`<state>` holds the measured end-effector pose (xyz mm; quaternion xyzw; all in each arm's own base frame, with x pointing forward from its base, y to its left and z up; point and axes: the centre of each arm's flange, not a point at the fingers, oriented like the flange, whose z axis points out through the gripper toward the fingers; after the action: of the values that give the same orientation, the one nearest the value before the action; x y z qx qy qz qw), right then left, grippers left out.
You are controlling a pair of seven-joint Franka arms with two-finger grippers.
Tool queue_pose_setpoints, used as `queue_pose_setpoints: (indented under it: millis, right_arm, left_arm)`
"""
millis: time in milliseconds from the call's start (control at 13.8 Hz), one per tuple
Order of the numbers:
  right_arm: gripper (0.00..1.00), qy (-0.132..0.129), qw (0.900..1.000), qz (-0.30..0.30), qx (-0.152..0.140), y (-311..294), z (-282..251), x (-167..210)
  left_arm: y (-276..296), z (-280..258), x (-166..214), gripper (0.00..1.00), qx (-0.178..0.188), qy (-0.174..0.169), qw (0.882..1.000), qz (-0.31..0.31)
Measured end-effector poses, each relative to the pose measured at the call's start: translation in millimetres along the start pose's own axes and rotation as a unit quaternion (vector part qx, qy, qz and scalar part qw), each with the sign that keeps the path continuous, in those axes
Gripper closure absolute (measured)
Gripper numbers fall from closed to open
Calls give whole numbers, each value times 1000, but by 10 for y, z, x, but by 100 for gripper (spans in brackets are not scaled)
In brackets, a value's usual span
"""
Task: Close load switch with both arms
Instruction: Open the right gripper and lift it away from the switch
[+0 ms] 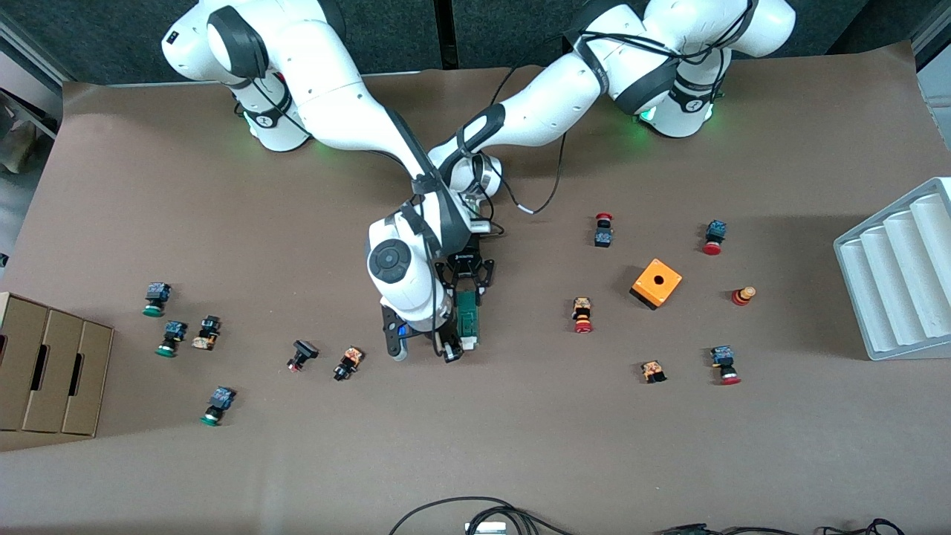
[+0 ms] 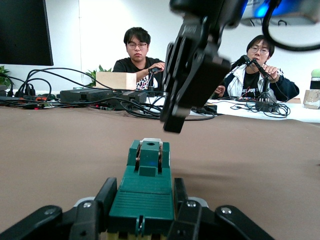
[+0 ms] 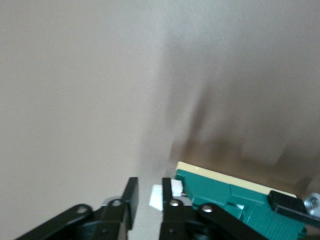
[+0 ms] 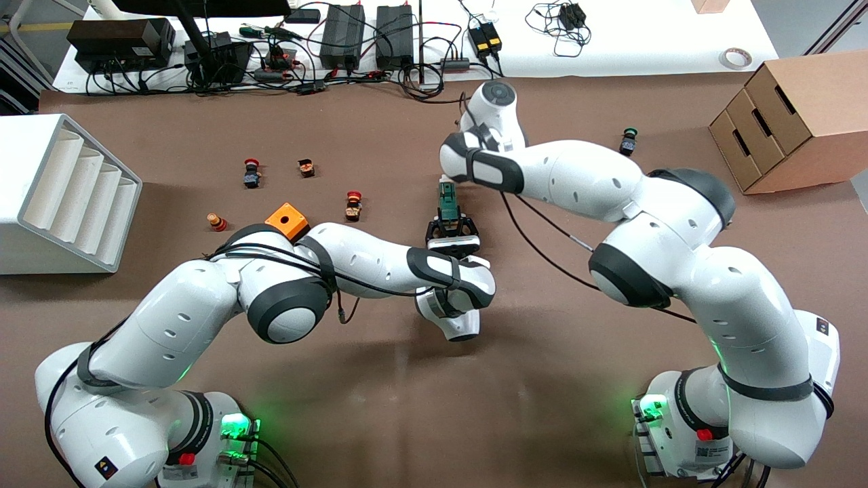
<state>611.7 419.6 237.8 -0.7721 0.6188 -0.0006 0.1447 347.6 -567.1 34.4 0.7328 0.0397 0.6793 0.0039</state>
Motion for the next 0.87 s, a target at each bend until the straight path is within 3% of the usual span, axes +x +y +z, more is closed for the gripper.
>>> queue_pose_setpoints:
  millis: [291, 509, 655, 873]
  right_arm:
    - [28, -30, 998, -51, -4, -355, -827, 329]
    - [1, -37, 988, -145, -44, -511, -1613, 949]
    - [0, -43, 972, -218, -73, -486, -2184, 1447]
    - [0, -43, 940, -323, -103, -284, -2946, 2066]
  left_arm:
    - [0, 0, 0, 47, 0, 0, 1000, 0]
    - [0, 0, 0, 47, 0, 0, 1000, 0]
    - [0, 0, 0, 43, 0, 0, 1000, 0]
    - [0, 0, 1, 14, 0, 0, 1000, -1]
